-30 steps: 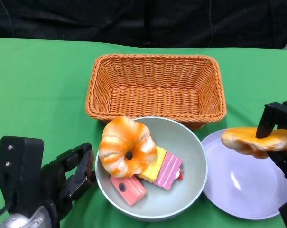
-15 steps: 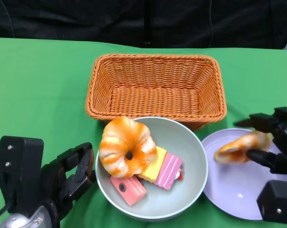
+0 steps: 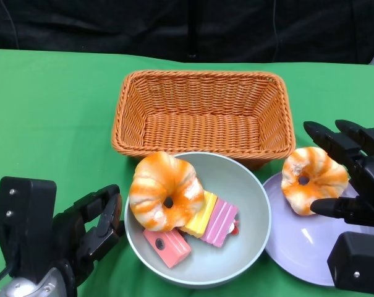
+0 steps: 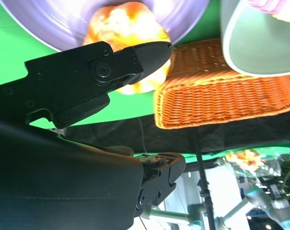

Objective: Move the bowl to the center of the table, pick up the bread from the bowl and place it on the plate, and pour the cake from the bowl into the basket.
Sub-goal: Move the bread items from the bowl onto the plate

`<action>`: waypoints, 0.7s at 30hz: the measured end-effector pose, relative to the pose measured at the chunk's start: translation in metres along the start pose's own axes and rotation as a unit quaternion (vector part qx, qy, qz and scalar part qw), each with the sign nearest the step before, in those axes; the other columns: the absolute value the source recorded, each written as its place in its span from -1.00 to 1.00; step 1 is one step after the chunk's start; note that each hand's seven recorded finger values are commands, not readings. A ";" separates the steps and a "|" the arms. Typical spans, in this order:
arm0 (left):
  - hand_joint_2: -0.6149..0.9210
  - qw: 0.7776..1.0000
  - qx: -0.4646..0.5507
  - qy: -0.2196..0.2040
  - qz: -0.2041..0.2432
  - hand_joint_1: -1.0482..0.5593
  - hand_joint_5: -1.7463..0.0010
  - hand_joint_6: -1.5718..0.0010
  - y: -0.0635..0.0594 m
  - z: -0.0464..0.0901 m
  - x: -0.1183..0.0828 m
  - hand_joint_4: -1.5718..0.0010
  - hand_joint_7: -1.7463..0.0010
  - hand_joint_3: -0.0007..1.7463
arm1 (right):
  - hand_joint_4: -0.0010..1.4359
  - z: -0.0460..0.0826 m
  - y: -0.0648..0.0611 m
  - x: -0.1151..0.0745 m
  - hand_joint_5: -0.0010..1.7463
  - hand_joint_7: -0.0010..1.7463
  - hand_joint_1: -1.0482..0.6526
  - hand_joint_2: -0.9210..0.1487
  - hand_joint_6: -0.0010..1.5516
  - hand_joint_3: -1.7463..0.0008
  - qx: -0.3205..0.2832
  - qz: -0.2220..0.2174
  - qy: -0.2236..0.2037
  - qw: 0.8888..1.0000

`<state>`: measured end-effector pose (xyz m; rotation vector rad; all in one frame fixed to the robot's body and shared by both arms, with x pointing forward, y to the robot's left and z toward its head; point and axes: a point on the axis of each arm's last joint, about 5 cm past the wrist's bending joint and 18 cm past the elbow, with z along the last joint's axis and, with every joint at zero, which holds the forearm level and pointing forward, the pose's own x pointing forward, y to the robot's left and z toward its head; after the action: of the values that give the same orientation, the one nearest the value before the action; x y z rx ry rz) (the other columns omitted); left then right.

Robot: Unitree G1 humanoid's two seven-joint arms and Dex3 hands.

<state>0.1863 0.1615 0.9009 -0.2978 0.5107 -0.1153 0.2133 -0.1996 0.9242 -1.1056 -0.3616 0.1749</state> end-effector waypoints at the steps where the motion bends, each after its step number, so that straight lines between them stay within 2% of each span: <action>1: 1.00 1.000 0.000 0.000 0.000 -0.55 0.14 0.61 0.000 0.000 0.000 1.00 0.99 -0.25 | -1.00 0.001 -0.001 0.000 -0.84 -0.99 -0.70 -1.00 -0.88 0.90 0.003 -0.003 -0.003 1.000; 7: 1.00 1.000 0.001 -0.001 -0.002 -0.55 0.15 0.60 0.000 0.000 0.000 1.00 0.99 -0.25 | -1.00 0.012 -0.005 -0.002 -0.79 -0.98 -0.68 -1.00 -0.86 0.87 0.023 -0.024 -0.035 0.999; 13: 1.00 1.000 0.001 -0.001 -0.002 -0.56 0.14 0.61 0.000 0.000 0.000 1.00 0.99 -0.25 | -1.00 0.033 -0.008 0.000 -0.68 -0.97 -0.65 -1.00 -0.84 0.87 0.048 -0.044 -0.091 0.994; 21: 1.00 1.000 0.000 0.002 -0.002 -0.55 0.18 0.61 0.000 -0.001 0.001 1.00 0.99 -0.25 | -1.00 0.062 -0.001 0.004 -0.30 -0.91 -0.55 -1.00 -0.71 0.89 0.079 -0.029 -0.154 0.985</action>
<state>0.1864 0.1616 0.8996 -0.2987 0.5142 -0.1207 0.1936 -0.1465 0.9504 -0.9100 -0.6446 0.3183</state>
